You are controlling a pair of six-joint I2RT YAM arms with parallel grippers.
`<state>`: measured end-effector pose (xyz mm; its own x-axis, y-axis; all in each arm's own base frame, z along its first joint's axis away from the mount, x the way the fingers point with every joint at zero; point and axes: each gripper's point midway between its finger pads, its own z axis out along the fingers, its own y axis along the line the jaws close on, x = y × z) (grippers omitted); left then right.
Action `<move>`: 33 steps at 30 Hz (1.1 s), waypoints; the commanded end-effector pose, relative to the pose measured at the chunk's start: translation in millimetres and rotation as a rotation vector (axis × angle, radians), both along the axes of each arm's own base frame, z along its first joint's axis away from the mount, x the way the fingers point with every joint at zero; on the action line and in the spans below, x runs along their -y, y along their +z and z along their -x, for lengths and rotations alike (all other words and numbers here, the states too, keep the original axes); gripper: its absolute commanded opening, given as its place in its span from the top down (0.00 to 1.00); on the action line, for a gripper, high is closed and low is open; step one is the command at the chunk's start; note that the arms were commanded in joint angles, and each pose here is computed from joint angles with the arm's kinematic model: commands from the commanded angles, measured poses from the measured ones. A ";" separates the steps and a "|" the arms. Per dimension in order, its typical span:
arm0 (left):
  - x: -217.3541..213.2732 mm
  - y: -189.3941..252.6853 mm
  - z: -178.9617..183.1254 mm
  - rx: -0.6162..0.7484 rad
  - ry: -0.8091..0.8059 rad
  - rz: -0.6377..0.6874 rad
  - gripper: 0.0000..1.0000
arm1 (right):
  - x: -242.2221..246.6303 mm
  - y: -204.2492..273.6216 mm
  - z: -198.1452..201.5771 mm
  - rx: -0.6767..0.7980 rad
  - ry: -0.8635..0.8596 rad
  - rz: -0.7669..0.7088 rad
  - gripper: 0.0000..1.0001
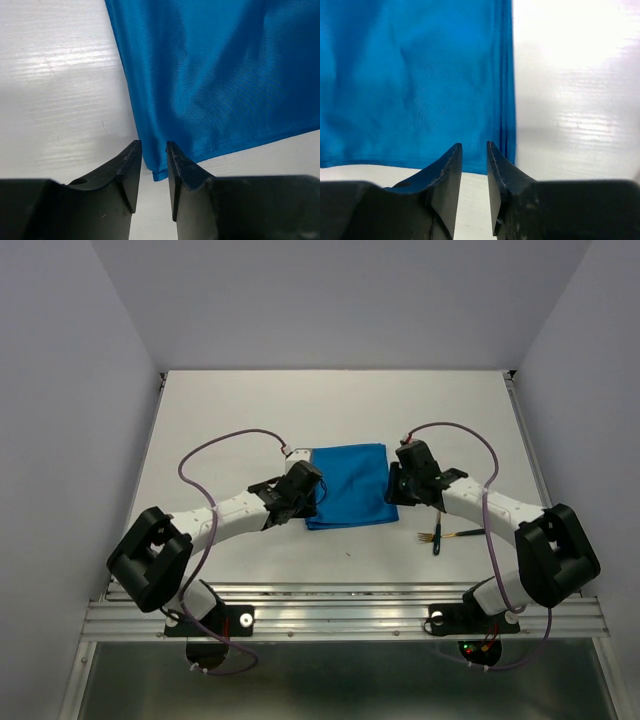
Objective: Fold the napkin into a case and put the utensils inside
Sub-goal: Smooth out the lower triangle-folded napkin at the center of the board, then move the lower triangle-folded napkin to the center of the board.
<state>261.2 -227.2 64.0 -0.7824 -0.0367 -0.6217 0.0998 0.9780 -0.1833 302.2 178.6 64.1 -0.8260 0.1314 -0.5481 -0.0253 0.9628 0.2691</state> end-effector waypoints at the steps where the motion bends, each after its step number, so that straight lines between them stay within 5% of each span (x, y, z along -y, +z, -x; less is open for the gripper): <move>1: 8.9 -1.7 -9.3 0.024 -0.028 0.024 0.63 | 15.3 0.8 11.6 0.012 -0.058 0.034 0.67; 12: 38.7 -29.8 -2.0 -0.066 -0.107 0.139 0.72 | 16.9 -11.4 24.9 -0.023 -0.033 0.031 0.67; 20: 38.5 -10.0 -6.1 -0.032 -0.112 0.141 0.74 | 30.1 -18.5 19.7 -0.015 -0.065 0.109 0.70; 26: 21.2 11.4 -5.9 0.011 -0.065 0.140 0.78 | 13.5 19.4 7.5 0.067 -0.032 0.036 0.73; 33: 15.7 -12.7 -7.3 -0.042 -0.045 0.109 1.00 | -16.7 0.0 -0.7 0.028 0.041 -0.011 0.89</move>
<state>269.1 -249.0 71.5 -0.7852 -0.0857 -0.6133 0.1576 0.9302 -0.3316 289.6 176.5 65.9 -0.8210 0.1149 -0.5592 -0.0314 0.9690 0.2452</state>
